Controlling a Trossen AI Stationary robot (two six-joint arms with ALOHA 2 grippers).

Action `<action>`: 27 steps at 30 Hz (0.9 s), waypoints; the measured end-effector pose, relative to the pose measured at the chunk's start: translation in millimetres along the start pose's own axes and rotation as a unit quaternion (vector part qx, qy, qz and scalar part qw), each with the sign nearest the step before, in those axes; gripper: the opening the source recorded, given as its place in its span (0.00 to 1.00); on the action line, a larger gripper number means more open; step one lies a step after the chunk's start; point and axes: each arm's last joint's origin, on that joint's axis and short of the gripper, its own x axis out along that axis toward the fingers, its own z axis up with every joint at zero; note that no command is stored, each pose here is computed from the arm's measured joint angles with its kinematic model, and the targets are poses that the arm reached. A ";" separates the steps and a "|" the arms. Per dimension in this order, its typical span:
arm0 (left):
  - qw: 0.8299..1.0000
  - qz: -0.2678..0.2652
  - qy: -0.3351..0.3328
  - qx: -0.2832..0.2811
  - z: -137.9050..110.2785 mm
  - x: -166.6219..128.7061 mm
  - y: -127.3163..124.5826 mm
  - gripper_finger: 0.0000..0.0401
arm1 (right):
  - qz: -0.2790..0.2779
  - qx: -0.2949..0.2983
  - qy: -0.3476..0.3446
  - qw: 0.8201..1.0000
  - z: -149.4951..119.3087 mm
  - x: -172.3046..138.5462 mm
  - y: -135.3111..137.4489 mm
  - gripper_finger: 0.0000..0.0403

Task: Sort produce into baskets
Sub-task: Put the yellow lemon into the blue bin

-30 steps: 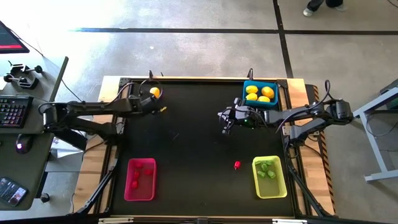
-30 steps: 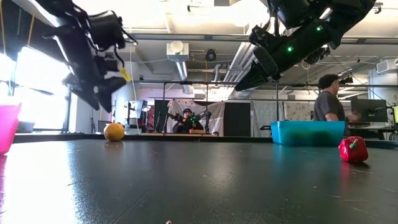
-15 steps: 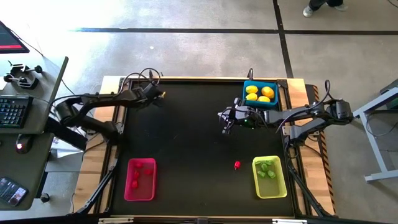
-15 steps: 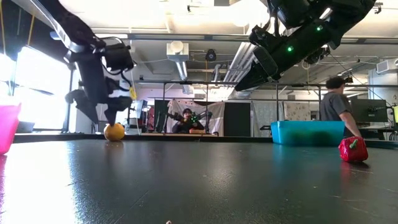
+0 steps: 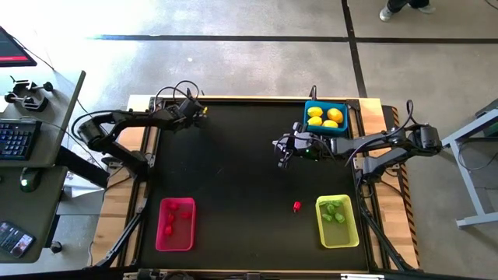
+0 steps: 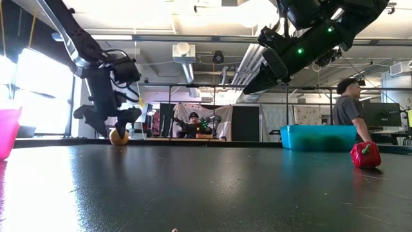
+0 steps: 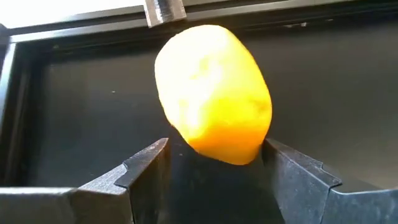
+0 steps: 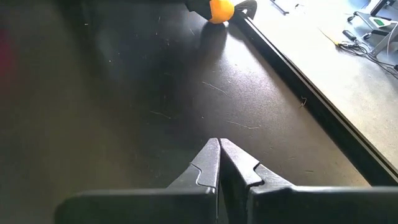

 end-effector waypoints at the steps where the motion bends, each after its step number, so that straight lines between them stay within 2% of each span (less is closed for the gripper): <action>1: 1.000 0.002 0.001 0.004 0.0 1.0 0.6 0.60 | 0.000 0.000 0.000 1.000 0.0 0.0 0.1 0.00; 10: 0.999 0.007 -0.021 0.050 5.3 -3.0 2.5 0.60 | 0.000 0.000 0.000 1.000 0.0 0.0 0.1 0.00; 16: 0.993 -0.016 0.005 0.116 4.6 -18.2 9.1 0.54 | 0.000 0.000 0.000 1.000 0.0 0.0 0.1 0.00; 19: 0.992 -0.019 0.011 0.124 4.7 -31.8 16.2 0.46 | 0.000 0.000 0.000 1.000 0.0 0.0 0.0 0.00; 22: 0.988 -0.029 -0.007 0.149 8.2 -47.1 22.5 0.33 | 0.000 0.000 0.000 1.000 0.0 0.0 0.1 0.00; 25: 0.978 -0.047 -0.025 0.204 15.9 -62.9 25.7 0.16 | 0.000 0.002 0.000 1.000 0.0 0.0 0.1 0.00; 27: 0.965 -0.058 -0.030 0.255 24.5 -74.3 26.1 0.05 | 0.000 0.002 0.000 1.000 0.0 0.0 0.0 0.00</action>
